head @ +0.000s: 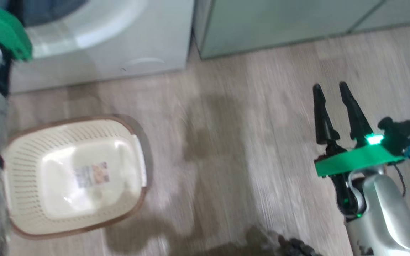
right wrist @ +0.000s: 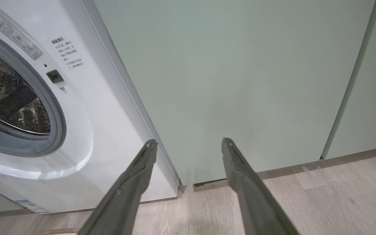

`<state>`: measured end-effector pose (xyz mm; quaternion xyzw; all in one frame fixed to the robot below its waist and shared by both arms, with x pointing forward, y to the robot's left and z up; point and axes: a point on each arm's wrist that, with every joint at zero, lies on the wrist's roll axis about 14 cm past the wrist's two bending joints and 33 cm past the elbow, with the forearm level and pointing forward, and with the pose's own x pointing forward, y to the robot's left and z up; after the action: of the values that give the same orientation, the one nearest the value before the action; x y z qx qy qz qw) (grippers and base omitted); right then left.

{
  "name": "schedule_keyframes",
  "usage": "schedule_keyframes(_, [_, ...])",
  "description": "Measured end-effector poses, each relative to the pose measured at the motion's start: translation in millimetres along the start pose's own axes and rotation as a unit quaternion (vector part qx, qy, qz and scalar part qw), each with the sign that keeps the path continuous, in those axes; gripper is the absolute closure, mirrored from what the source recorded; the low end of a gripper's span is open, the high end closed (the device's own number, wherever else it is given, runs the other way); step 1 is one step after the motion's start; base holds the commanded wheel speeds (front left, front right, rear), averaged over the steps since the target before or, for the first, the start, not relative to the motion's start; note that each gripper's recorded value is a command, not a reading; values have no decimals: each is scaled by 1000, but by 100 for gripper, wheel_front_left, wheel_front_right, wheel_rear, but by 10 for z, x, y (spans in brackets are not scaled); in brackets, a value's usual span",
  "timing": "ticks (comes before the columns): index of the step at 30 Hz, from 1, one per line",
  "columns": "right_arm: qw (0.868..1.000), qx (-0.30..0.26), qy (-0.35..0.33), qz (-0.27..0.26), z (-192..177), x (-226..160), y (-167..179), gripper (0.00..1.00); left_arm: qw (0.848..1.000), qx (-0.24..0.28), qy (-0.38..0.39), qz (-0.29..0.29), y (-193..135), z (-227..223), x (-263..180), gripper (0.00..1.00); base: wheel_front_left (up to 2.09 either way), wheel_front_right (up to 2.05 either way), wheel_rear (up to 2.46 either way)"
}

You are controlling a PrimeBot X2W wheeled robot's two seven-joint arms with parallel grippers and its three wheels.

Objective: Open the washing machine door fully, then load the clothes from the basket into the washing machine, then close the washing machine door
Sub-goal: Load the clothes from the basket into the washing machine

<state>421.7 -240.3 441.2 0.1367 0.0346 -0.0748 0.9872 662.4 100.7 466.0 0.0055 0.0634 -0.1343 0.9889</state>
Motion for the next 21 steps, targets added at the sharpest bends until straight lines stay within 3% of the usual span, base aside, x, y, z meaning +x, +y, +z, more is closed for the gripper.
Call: schedule_keyframes(21, [996, 6, -68, 61, 472, -799, 346, 0, 991, -60, -122, 10, -332, 423, -2227, 0, 0, 0, 0])
